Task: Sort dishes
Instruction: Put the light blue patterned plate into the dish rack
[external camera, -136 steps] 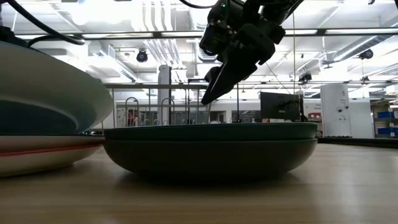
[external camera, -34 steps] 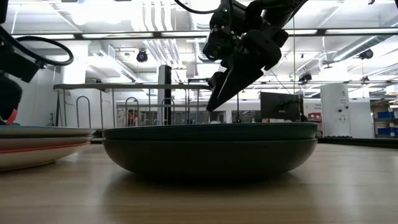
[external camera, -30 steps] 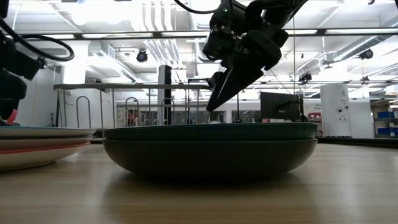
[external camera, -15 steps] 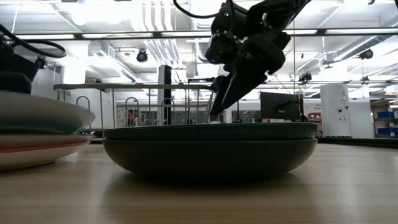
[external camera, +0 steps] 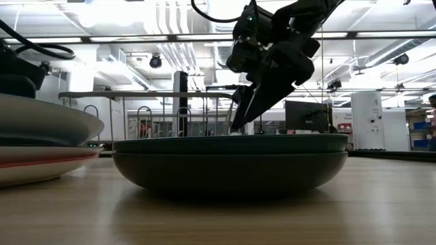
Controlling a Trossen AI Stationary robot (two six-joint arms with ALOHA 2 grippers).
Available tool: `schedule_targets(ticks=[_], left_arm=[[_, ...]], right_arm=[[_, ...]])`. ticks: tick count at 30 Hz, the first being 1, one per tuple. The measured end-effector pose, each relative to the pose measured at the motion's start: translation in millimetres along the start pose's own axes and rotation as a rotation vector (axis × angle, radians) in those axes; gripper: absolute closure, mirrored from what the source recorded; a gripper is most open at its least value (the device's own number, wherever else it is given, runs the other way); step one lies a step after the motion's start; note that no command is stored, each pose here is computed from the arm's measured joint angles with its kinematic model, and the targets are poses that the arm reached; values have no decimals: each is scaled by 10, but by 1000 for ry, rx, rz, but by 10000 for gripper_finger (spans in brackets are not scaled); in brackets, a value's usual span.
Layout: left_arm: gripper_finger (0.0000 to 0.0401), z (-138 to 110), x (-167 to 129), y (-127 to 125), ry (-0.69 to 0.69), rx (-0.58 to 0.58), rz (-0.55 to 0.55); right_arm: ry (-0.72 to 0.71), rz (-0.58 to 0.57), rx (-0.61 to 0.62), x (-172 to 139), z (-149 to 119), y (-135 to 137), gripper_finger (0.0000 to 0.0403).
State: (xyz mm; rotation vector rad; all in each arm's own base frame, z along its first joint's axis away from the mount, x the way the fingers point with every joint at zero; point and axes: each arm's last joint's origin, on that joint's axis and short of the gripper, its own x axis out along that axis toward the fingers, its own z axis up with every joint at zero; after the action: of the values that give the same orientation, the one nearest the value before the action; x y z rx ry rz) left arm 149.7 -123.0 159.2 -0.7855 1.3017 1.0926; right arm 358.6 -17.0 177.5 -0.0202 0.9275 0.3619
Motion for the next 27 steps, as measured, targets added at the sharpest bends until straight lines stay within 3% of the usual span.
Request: schedule_targets(ticks=[14,27], left_arm=[[395,18,-74,31,-18,23,62],[401,35,-322,-4,-48,16,89]], right_arm=[[-1,0,-1,2,-2,0,126],[-6,-2,-3,2,3,-1,126]])
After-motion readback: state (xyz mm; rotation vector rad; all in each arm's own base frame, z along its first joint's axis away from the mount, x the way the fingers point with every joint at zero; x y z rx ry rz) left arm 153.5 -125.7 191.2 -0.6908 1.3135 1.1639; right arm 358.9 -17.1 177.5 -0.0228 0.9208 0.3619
